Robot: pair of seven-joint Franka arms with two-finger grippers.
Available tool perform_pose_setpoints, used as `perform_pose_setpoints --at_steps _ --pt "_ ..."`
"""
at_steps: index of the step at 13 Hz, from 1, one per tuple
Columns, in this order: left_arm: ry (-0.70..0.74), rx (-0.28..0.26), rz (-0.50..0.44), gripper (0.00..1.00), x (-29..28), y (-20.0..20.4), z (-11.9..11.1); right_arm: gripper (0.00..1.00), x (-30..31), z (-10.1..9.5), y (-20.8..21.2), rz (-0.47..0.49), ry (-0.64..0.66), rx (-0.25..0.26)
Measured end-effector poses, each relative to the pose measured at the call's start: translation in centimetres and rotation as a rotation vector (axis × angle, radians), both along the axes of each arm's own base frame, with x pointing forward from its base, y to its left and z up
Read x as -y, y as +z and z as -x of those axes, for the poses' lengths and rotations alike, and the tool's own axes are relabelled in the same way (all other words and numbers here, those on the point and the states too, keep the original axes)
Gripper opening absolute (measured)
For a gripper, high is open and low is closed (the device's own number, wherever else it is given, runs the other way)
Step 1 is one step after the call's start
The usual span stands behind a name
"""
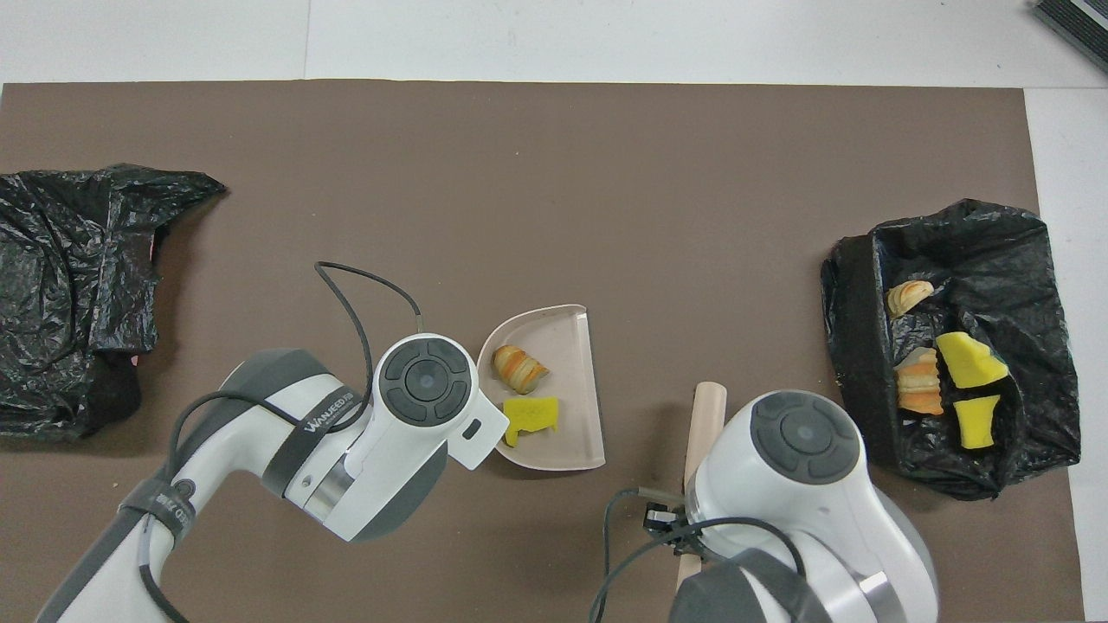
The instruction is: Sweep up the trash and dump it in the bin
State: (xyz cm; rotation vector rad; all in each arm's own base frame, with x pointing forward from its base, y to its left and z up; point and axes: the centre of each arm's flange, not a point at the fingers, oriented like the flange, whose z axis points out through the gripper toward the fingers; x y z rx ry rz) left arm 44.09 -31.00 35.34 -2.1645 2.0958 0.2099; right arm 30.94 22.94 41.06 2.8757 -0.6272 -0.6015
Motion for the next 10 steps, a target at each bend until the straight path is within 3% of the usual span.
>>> perform_pose_setpoints --at_steps 3,7,10 --pt "-0.043 -0.006 -0.001 0.31 0.0 0.0 0.0 0.26 1.1 2.7 -0.5 0.081 -0.081 -0.029" --pt "-0.074 -0.007 -0.005 0.31 -0.1 0.1 0.0 0.26 1.8 4.1 -2.7 0.166 -0.168 -0.063" --pt "-0.077 -0.008 -0.005 0.31 -0.1 0.1 0.0 0.26 0.7 5.1 -2.9 0.197 -0.184 -0.051"
